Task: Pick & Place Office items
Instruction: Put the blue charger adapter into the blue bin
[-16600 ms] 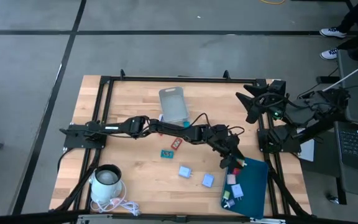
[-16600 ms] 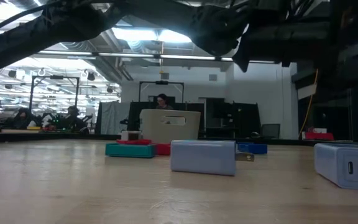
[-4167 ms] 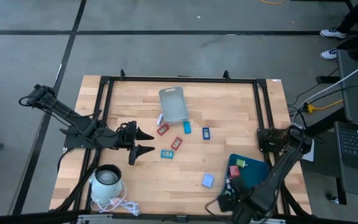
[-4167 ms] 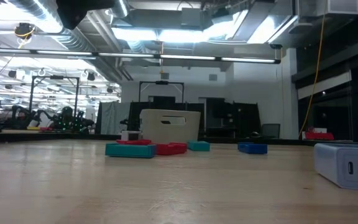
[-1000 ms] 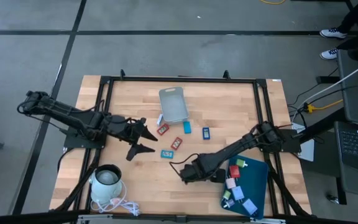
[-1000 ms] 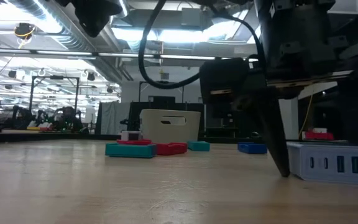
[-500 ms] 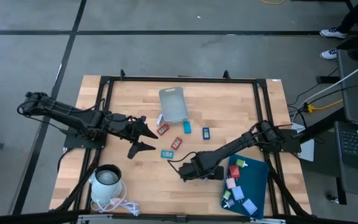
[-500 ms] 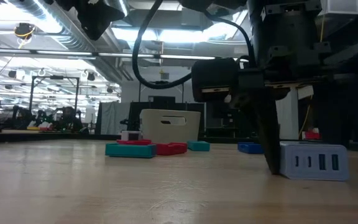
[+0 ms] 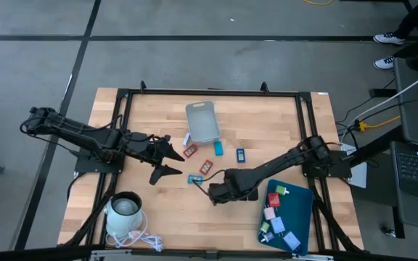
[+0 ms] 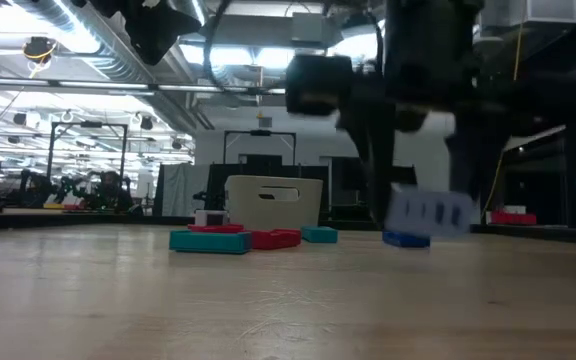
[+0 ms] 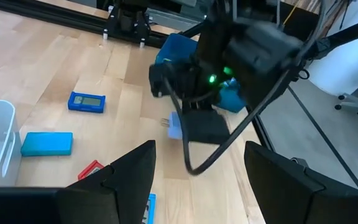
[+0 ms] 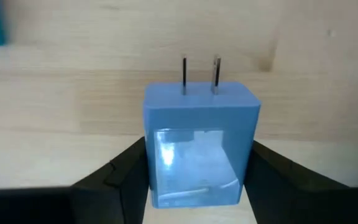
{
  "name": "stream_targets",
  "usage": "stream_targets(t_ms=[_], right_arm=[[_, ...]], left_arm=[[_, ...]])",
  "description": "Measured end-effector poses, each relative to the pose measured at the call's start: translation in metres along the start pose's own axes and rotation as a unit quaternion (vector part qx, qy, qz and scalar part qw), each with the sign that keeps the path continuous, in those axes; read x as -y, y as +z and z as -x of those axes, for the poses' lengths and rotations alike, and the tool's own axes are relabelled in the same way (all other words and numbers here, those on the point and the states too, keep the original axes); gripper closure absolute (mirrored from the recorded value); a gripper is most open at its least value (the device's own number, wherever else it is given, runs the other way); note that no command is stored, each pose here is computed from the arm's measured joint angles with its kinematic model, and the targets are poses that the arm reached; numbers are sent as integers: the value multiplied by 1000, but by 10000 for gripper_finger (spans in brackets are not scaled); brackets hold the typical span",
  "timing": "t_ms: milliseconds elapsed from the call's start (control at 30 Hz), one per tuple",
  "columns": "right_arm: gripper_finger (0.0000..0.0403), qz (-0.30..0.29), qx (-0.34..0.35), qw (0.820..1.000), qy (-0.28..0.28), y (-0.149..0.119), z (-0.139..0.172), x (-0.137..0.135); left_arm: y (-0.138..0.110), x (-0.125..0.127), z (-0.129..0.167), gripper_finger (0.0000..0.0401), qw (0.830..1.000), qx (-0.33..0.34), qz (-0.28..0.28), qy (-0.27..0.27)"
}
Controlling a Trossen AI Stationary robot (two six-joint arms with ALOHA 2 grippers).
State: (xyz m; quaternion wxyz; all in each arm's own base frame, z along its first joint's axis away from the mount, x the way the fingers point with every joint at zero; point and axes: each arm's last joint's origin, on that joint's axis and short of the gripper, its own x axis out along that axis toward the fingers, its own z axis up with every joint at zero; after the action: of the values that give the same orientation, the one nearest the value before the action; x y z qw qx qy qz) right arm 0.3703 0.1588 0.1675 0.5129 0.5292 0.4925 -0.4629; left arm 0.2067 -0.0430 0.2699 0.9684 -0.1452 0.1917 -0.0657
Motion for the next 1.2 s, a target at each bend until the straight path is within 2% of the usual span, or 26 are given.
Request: stream_targets(t_ms=[300,433,600,767,900,1067,1200], right_arm=[[194,43,33,996,71,5,56,10],[194,58,33,995,74,1,84,28],[194,87,15,996,25,-9,109,59],[194,96,-14,994,-51,-30,120,93],[194,84,-30,991,-96,-54,122,117],[194,30,-24,994,-107,-84,123,145],[194,42,-25,989,-141,-97,114,158]], left_arm=[[0,0,0,162,1000,3,0,5],[0,0,0,162,1000,4,0,7],[1,0,0,162,1000,5,0,8],[1,0,0,162,1000,7,0,7],[1,0,0,162,1000,8,0,10],[1,0,0,162,1000,8,0,10],[1,0,0,162,1000,8,-3,10]])
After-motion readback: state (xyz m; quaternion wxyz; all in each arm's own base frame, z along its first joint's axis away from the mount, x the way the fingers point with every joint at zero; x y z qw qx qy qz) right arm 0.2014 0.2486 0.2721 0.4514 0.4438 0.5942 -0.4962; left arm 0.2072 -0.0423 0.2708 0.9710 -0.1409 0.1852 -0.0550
